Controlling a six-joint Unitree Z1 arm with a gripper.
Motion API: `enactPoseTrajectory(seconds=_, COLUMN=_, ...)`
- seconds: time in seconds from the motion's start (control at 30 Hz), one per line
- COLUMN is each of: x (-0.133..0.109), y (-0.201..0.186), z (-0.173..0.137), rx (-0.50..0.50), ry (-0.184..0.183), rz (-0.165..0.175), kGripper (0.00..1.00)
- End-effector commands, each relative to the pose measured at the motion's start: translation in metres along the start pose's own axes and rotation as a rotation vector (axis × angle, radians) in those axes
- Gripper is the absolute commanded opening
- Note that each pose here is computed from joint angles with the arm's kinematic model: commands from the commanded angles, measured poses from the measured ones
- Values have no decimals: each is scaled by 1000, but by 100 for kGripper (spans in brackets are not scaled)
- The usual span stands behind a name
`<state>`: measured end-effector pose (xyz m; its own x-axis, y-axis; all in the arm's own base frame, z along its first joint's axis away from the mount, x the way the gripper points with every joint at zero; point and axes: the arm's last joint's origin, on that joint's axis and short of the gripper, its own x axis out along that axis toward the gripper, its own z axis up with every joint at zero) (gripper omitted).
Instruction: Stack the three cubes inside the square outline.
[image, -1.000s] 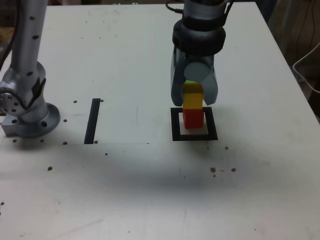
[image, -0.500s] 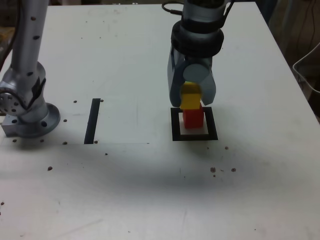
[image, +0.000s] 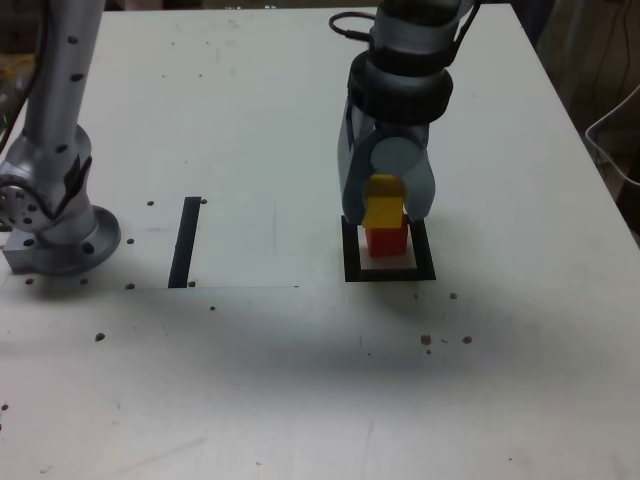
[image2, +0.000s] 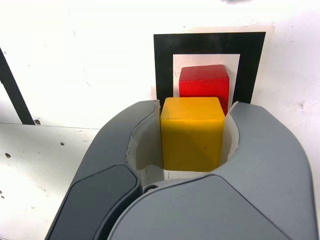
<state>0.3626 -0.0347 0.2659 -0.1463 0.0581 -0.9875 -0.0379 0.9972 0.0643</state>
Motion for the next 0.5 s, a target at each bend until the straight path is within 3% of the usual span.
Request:
enactPoseTrajectory(seconds=0.0, x=2, y=-1, z=2, rx=4, ry=7, rz=1, kGripper=21)
enactPoseTrajectory(seconds=0.47, x=0, y=2, z=5, rx=4, ry=-10, rz=13, kGripper=31)
